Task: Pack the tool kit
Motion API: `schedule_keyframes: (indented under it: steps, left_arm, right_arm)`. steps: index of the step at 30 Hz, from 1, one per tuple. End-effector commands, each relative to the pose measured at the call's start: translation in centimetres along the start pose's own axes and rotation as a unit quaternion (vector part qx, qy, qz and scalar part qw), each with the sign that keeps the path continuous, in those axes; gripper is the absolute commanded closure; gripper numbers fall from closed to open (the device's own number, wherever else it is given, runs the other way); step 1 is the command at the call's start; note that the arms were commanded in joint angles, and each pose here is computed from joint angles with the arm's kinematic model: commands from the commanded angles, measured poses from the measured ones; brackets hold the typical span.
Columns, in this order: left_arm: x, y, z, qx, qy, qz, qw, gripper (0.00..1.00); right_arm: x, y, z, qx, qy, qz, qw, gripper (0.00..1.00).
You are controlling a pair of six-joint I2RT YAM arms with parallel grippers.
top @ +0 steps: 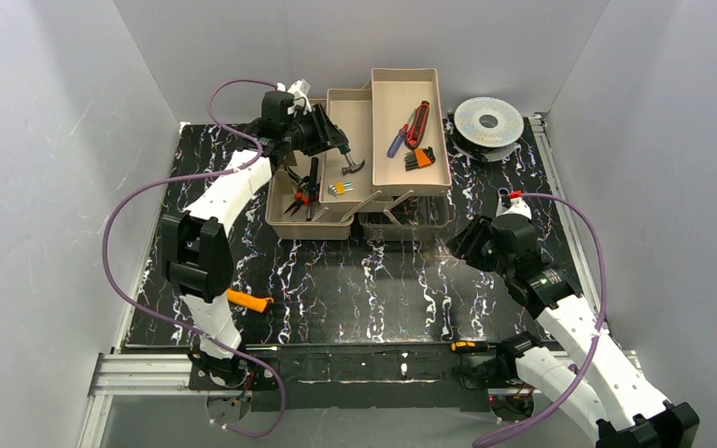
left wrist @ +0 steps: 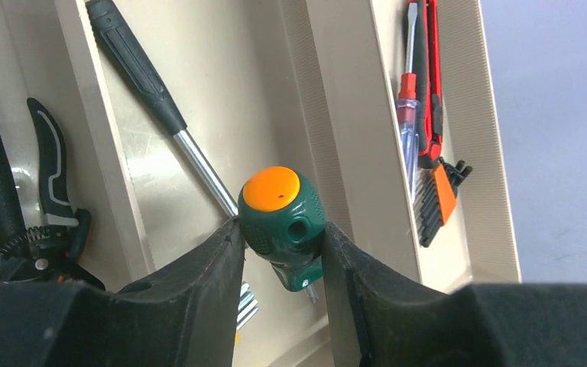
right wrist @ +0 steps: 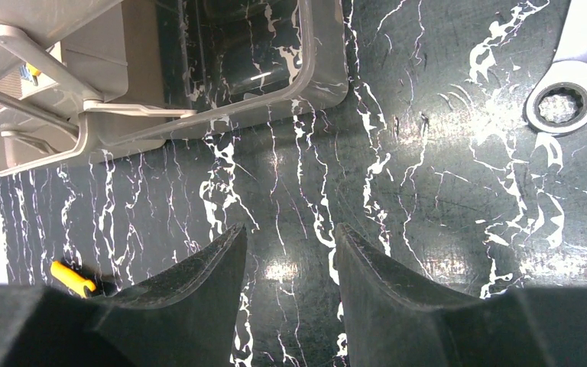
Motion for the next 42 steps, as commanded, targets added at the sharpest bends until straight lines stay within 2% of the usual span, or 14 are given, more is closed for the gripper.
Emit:
schedule_keyframes:
  steps: [1,2,5,6,7,8,14,17,19,24,28,34,38,42]
  left_arm:
    - [0.6,0.1,-1.4,0.003,0.051,-0.008,0.999,1.00]
    - [0.5,0.3,-1.4,0.004,0.054,-0.004,0.998,0.93]
    - [0.3,0.3,-2.0,0.005,0.069,0.008,0.998,0.37]
    - [0.5,-0.1,-2.2,0.010,0.070,0.006,0.998,0.15]
    - [0.8,-0.5,-2.3,0.020,0.071,0.001,0.997,0.05]
    - [0.9,-1.1,-2.5,0.029,0.074,-0.005,0.997,0.02]
    - [1.5,-6.1,-2.9,0.116,0.102,-0.035,0.987,0.02]
    - [1.0,-10.1,-2.2,0.218,0.095,-0.061,0.969,0.02]
    - [-0.1,-13.0,-1.2,0.288,0.085,-0.074,0.951,0.02]
    - [-4.2,-20.4,1.7,0.452,0.023,-0.101,0.886,0.02]
    - [-8.7,-25.2,3.5,0.541,-0.053,-0.079,0.835,0.02]
    - [-14.9,-26.1,5.0,0.561,-0.195,-0.031,0.804,0.02]
    - [-18.1,-25.5,6.9,0.581,-0.235,-0.018,0.779,0.02]
    - [-20.4,-24.1,8.4,0.579,-0.279,-0.011,0.766,0.03]
  right_arm:
    - [1.1,-0.5,0.8,0.015,-0.005,-0.019,1.000,0.46]
    - [1.0,-0.5,0.8,0.015,-0.004,-0.019,1.000,0.46]
    - [1.0,-0.5,0.7,0.016,-0.005,-0.018,1.000,0.47]
    - [1.0,-0.6,0.7,0.016,-0.005,-0.018,1.000,0.46]
    - [1.0,-0.6,0.7,0.015,-0.005,-0.018,1.000,0.46]
    - [0.9,-0.6,0.6,0.014,-0.004,-0.018,1.000,0.46]
    - [0.7,-0.6,0.5,0.016,-0.004,-0.017,1.000,0.47]
    - [0.6,-0.4,0.5,0.020,-0.004,-0.014,1.000,0.47]
    - [0.6,-0.3,0.6,0.023,-0.003,-0.011,1.000,0.47]
    - [0.5,-0.3,0.7,0.030,-0.002,-0.010,0.999,0.47]
    - [0.6,-0.6,0.7,0.033,-0.004,-0.014,0.999,0.47]
    - [0.5,-0.7,0.8,0.042,-0.002,-0.013,0.999,0.47]
    - [0.5,-0.9,0.9,0.047,-0.003,-0.012,0.999,0.47]
    - [0.5,-1.0,0.8,0.046,-0.005,-0.015,0.999,0.47]
Point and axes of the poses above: each gripper's point midway between its finger pads, its own y axis out along the fingers, its own z axis along the line the jaws close on, x = y × z, the point moved 9 cm from there along -y, back along the fingers, and after that the axes turned 1 degree about y, right-handed, at the moved point
